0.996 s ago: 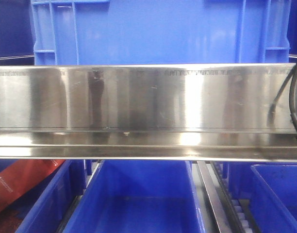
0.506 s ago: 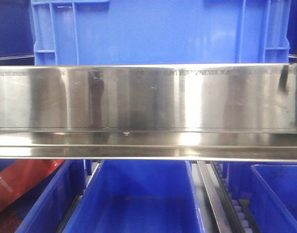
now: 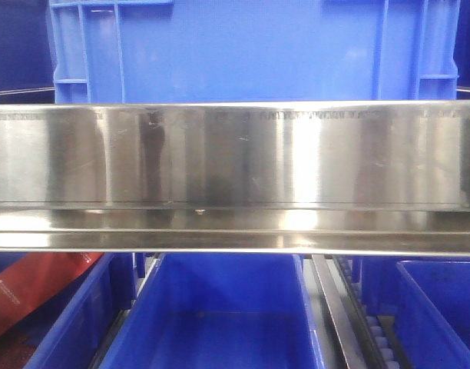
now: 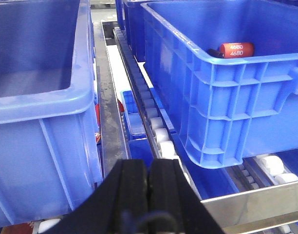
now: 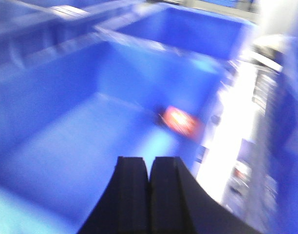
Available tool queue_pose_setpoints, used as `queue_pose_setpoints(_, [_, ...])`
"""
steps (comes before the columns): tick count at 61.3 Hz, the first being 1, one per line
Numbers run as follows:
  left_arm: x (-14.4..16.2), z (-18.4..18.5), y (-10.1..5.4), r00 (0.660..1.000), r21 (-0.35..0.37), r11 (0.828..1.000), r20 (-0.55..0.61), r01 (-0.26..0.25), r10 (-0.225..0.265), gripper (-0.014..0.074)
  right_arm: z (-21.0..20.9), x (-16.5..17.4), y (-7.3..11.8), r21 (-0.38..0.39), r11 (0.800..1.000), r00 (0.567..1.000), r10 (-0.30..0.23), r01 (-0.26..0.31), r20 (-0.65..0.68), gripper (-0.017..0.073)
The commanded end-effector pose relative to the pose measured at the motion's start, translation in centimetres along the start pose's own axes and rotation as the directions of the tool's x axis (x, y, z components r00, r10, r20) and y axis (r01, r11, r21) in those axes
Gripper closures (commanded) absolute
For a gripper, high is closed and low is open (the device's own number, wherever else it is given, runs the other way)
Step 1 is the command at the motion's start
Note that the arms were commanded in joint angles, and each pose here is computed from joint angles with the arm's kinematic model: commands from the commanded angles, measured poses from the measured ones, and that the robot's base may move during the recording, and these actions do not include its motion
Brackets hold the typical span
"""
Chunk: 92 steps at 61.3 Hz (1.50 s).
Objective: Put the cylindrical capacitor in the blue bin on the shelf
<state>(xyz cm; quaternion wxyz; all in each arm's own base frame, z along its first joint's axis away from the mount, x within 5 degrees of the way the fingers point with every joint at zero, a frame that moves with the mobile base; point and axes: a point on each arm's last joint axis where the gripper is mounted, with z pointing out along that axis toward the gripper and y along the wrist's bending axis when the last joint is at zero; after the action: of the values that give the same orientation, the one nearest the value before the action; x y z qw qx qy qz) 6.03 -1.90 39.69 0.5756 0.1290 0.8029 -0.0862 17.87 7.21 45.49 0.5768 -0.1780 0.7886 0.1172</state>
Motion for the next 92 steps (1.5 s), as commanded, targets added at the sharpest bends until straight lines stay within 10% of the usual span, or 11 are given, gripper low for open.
queue_pose_setpoints(1, [-0.2, -0.1, -0.1, 1.0, 0.006, 1.0, 0.023, 0.015, -0.016, 0.0704, -1.7, 2.2, -0.3, 0.038, 0.999, 0.998, -0.001, -0.002, 0.063, 0.0719])
queue_pose_setpoints(32, [-0.2, -0.1, -0.1, 1.0, 0.006, 1.0, 0.025, 0.015, -0.016, 0.0704, -9.2, 15.8, 0.9, 0.071, 0.997, 0.96, -0.013, -0.007, 0.281, 0.0719])
queue_pose_setpoints(92, [-0.2, -0.1, 0.0, 1.0, -0.001, 1.0, 0.029, 0.009, -0.009, 0.0704, -10.8, 16.4, 1.0, 0.076, 0.997, 0.932, -0.022, -0.006, 0.362, 0.0719])
